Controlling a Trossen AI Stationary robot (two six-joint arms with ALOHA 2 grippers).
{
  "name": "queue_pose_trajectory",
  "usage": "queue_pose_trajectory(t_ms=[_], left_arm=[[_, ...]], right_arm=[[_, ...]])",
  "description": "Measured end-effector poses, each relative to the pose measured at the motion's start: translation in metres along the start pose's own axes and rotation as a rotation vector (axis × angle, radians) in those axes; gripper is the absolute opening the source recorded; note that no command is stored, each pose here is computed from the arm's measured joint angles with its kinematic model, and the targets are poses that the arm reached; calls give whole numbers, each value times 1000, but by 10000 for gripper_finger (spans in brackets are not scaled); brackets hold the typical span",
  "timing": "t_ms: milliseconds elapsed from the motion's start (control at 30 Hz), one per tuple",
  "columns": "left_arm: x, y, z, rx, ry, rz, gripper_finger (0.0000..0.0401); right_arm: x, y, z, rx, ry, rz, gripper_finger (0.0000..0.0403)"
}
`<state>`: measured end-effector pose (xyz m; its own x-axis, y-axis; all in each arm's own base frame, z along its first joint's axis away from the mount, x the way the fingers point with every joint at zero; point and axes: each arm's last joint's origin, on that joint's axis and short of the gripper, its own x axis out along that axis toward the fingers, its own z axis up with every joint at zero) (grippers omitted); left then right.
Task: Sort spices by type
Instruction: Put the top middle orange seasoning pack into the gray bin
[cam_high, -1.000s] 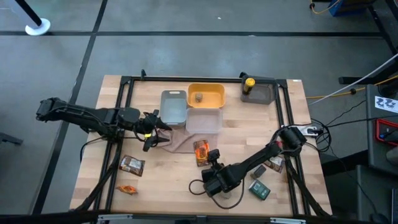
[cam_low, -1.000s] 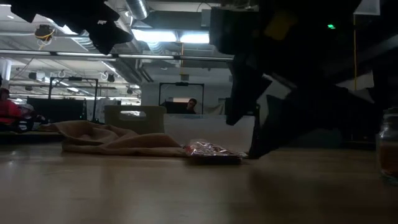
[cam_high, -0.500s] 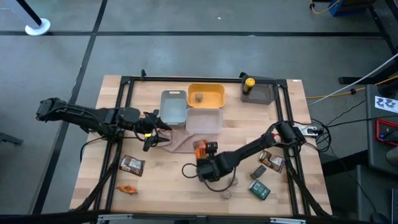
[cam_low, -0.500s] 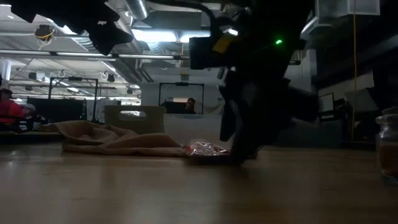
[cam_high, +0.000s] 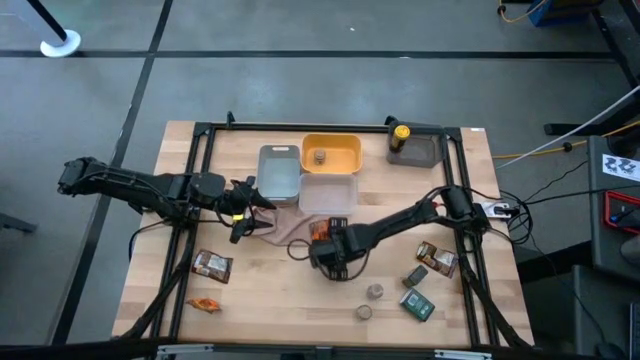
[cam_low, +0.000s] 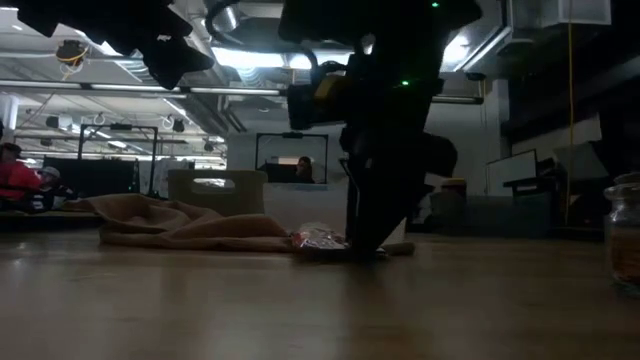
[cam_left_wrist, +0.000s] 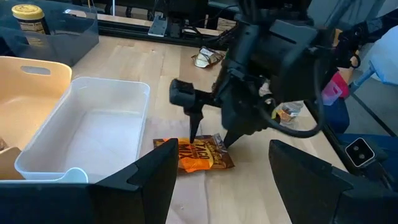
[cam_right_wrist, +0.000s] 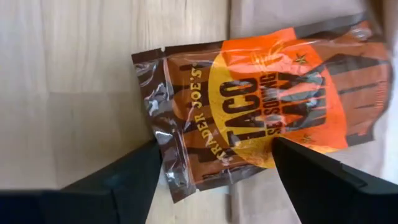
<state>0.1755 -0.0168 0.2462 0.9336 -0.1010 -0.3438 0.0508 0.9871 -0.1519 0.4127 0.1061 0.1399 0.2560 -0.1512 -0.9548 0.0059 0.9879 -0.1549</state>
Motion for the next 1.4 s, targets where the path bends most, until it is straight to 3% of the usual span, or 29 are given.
queue_pose_trajectory(t_ms=[200, 667, 867, 1033, 1400], left_arm=[[0, 0, 0, 0, 1, 0, 235], [0, -1, 0, 1, 3, -3, 235], [0, -8, -2, 47, 12, -45, 235], [0, -15, -3, 85, 15, -79, 235], [10, -25, -11, 105, 74, -124, 235]], right_arm=[[4, -12, 3, 35, 19, 67, 245], [11, -16, 9, 57, -28, 99, 15], [5, -16, 10, 54, -37, 149, 27], [-8, -17, 9, 53, -33, 227, 7], [-23, -14, 10, 87, -22, 403, 5]])
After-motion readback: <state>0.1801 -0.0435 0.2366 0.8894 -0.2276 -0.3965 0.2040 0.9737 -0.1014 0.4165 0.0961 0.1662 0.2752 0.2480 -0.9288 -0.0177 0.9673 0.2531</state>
